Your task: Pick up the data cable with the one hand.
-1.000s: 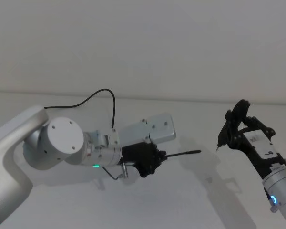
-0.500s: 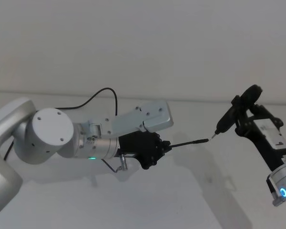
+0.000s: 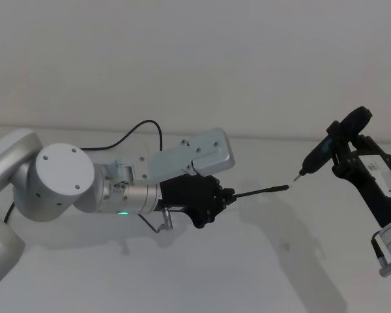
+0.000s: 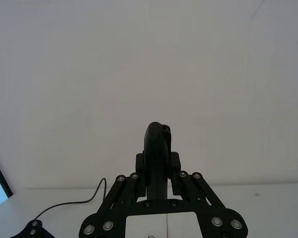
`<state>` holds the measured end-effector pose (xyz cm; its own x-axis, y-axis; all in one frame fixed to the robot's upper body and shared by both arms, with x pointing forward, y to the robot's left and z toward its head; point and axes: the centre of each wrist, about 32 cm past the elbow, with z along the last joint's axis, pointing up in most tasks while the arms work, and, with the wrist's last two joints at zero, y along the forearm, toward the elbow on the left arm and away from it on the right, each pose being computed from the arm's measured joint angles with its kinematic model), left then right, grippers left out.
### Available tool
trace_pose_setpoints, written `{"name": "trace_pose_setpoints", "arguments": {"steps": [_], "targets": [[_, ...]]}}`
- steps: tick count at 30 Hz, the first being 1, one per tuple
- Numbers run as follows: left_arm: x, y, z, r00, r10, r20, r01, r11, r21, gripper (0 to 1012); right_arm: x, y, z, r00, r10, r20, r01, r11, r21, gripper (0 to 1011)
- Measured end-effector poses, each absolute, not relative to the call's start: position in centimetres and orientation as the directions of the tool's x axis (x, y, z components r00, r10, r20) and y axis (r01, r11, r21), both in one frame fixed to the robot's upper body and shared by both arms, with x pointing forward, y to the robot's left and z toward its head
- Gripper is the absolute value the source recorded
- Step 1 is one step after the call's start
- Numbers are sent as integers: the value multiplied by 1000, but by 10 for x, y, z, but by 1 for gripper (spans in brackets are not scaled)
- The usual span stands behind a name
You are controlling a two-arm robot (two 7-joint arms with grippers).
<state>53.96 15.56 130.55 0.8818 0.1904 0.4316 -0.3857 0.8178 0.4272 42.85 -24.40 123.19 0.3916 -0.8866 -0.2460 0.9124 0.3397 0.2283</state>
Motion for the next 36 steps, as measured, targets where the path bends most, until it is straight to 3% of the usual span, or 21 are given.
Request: {"name": "trace_pose_setpoints", "arguments": {"steps": [36], "targets": [[539, 157, 1308, 882, 188, 432, -381, 825, 418, 46, 436, -244, 1229, 387, -885, -260, 918, 344, 196, 268]]}}
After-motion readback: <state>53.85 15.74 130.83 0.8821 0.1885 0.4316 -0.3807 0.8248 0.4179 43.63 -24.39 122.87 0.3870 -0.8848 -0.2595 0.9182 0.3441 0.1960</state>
